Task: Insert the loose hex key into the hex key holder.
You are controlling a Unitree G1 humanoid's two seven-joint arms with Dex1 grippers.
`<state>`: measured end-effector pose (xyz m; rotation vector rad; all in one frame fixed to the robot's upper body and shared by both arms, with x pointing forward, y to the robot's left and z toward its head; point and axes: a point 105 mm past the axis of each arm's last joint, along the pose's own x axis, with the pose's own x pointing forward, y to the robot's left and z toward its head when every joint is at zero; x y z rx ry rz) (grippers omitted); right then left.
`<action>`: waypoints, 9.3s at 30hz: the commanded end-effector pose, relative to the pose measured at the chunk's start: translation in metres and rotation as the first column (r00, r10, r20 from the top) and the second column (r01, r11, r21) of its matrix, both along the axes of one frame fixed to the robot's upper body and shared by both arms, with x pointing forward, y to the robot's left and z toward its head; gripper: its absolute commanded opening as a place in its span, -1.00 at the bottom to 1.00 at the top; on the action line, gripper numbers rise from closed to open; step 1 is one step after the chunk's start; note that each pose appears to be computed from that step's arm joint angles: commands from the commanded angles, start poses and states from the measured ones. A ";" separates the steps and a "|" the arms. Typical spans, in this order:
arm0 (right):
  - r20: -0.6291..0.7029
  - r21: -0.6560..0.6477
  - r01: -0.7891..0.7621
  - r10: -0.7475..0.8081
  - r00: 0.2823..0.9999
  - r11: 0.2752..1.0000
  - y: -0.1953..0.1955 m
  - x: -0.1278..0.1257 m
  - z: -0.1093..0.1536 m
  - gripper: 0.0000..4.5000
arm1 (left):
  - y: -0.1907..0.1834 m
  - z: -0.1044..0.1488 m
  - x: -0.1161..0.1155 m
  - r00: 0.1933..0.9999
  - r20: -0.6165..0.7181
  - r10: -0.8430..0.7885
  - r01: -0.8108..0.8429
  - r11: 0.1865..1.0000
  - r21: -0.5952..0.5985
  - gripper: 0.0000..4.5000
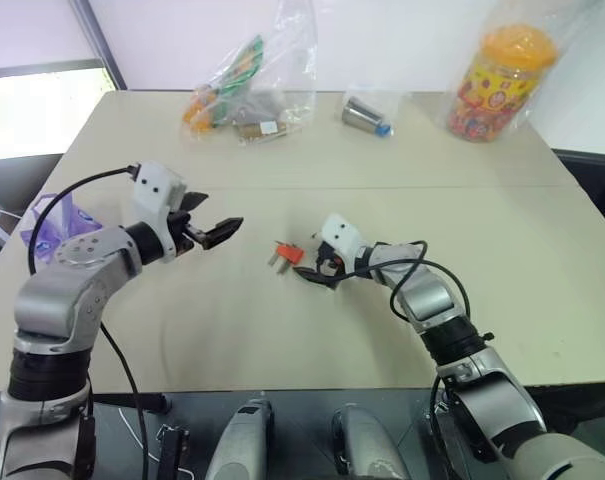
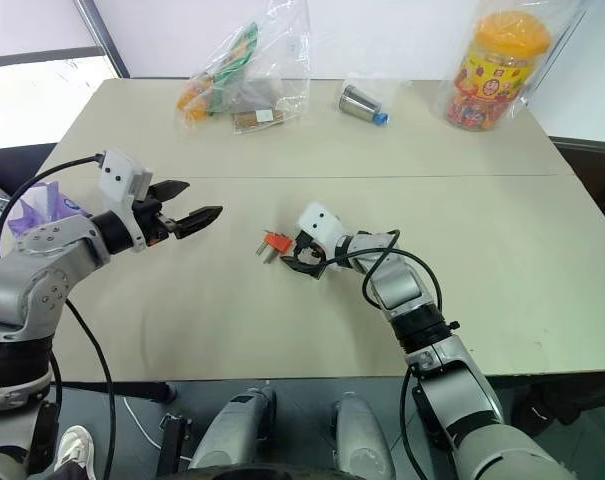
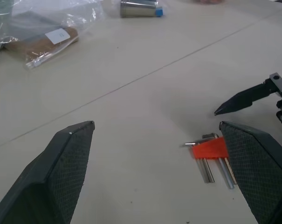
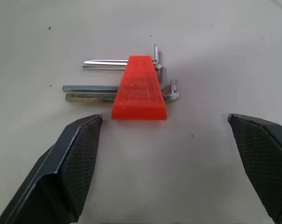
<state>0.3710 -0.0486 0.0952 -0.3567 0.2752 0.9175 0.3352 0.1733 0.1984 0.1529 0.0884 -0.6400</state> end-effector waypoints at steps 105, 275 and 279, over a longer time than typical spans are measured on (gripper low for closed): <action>0.829 -0.559 -0.092 0.556 -0.062 0.824 -0.012 -0.069 0.211 0.63 | -0.088 0.090 -0.011 0.697 0.130 -0.706 0.713 0.660 -0.236 -1.00; 0.497 0.727 -0.205 -0.296 0.816 0.655 0.008 -0.040 0.249 -1.00 | -0.099 0.105 0.009 0.826 0.360 -0.433 0.527 0.819 -0.226 -1.00; 0.497 0.730 -0.209 -0.296 0.816 0.651 0.009 -0.041 0.250 -1.00 | -0.099 0.105 0.009 0.826 0.364 -0.430 0.526 0.819 -0.228 -1.00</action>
